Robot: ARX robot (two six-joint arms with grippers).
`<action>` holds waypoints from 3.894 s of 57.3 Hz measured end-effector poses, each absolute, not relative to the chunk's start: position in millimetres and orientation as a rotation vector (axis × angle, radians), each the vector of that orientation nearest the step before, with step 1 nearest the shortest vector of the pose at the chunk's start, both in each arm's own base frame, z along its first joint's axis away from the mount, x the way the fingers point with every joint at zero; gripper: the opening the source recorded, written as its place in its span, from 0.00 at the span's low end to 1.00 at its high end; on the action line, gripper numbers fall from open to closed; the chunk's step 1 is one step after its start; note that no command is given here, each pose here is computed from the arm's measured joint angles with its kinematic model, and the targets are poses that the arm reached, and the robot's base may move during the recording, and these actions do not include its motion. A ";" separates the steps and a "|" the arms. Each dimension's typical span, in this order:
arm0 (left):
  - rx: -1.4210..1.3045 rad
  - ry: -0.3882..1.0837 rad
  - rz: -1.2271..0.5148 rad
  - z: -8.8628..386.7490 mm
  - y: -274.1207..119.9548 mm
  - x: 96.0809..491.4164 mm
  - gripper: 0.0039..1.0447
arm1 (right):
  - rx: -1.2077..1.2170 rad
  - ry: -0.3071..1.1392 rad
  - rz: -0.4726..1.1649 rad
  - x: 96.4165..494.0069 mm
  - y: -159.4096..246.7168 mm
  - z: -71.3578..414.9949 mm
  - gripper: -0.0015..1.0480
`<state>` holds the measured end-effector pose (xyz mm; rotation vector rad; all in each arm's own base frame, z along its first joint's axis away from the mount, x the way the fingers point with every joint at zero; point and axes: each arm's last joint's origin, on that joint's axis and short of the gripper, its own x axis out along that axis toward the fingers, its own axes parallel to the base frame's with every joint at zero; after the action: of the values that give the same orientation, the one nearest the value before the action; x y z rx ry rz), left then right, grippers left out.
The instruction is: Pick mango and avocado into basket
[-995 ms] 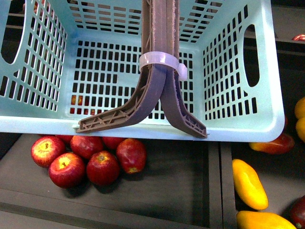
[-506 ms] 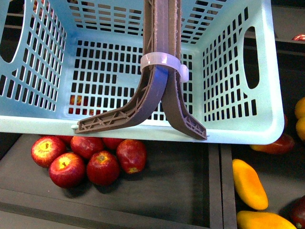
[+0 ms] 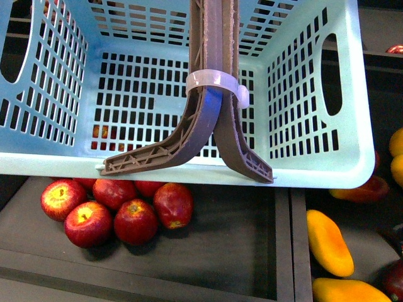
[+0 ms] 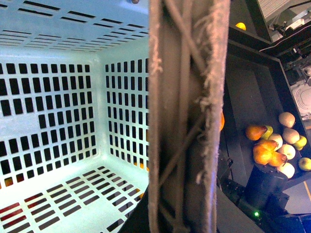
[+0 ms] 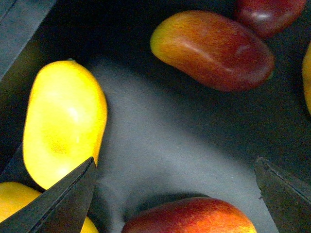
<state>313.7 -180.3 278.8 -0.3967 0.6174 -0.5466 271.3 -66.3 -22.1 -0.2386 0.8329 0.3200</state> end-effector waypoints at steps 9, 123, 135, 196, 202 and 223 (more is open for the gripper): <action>-0.398 0.618 -0.549 278.8 -180.3 313.7 0.06 | -0.246 0.825 0.356 266.7 -48.2 -28.2 0.93; -0.397 0.617 -0.546 278.8 -180.2 313.7 0.06 | -0.101 0.855 0.252 291.4 -2.6 -83.8 0.60; -0.397 0.617 -0.546 278.8 -180.2 313.7 0.06 | -0.020 0.760 0.128 308.6 -49.9 -40.4 0.60; -0.397 0.618 -0.548 278.8 -180.2 313.7 0.06 | 0.304 0.278 0.452 282.1 7.6 196.7 0.59; -0.397 0.618 -0.548 278.8 -180.2 313.7 0.06 | 0.275 0.281 0.507 275.4 34.7 198.3 0.59; -0.397 0.618 -0.547 278.8 -180.2 313.7 0.06 | 0.196 0.411 0.534 274.1 95.4 156.9 0.80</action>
<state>313.7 -180.2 278.8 -0.3970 0.6177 -0.5474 274.1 95.4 156.9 0.1963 0.4112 0.5342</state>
